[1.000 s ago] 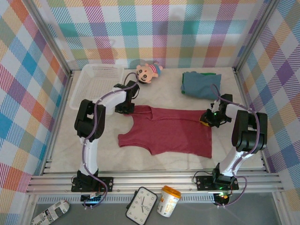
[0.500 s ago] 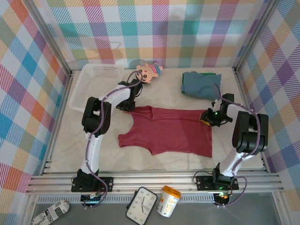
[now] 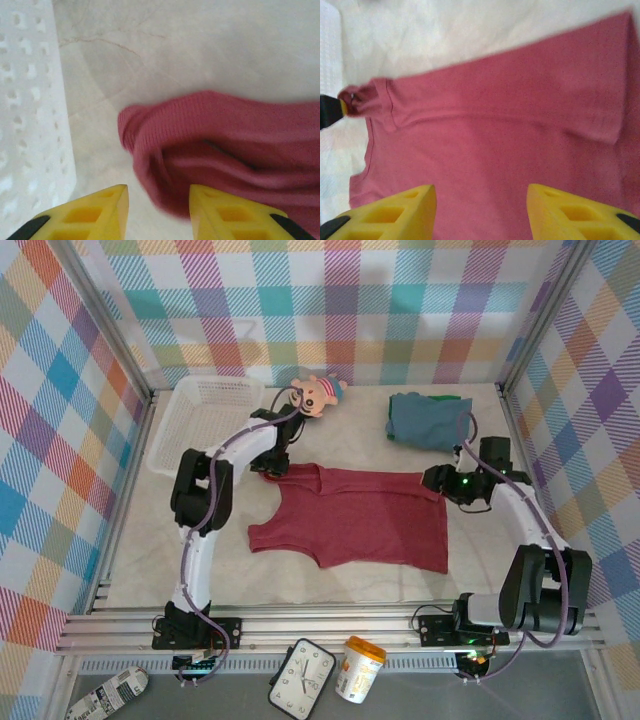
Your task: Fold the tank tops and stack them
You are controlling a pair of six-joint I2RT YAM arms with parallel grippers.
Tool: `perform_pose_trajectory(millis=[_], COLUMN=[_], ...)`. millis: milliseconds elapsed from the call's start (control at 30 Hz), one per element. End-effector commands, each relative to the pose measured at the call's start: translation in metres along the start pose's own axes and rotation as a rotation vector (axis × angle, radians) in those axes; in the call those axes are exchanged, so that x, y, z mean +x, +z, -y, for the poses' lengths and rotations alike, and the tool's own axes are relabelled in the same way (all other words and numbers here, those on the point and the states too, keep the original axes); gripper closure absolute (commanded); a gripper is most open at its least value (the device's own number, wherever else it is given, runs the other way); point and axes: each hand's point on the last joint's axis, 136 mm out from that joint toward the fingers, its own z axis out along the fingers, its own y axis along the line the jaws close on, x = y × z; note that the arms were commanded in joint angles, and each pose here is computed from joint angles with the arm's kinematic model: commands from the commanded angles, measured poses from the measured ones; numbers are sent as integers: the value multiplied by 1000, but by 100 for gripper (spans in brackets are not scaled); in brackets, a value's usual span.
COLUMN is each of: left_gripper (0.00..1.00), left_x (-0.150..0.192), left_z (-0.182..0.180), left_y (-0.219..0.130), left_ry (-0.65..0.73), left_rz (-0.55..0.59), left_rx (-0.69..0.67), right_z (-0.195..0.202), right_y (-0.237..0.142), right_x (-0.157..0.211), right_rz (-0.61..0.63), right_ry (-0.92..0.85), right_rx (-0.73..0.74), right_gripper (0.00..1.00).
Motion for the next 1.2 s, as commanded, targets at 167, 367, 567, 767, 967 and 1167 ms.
perform_pose_trajectory(millis=[167, 367, 567, 767, 967, 1167], left_gripper=[57, 56, 53, 52, 51, 51], left_x=[88, 160, 203, 209, 216, 232], left_z=[39, 98, 140, 164, 174, 185], left_y=[-63, -78, -80, -80, -75, -69], left_ry=[-50, -88, -146, -218, -262, -240], left_rz=[-49, -95, -114, -95, -88, -122], left_rx=[264, 443, 495, 532, 524, 502], right_z=[19, 34, 57, 75, 90, 106], right_y=[-21, -35, -32, -17, -4, 3], right_x=[96, 155, 179, 165, 162, 165], right_rz=[-160, -201, -183, -120, -102, -109], right_ry=[415, 653, 800, 816, 844, 835], right_rx=[213, 336, 428, 476, 528, 606], right_gripper=[45, 46, 50, 51, 51, 52])
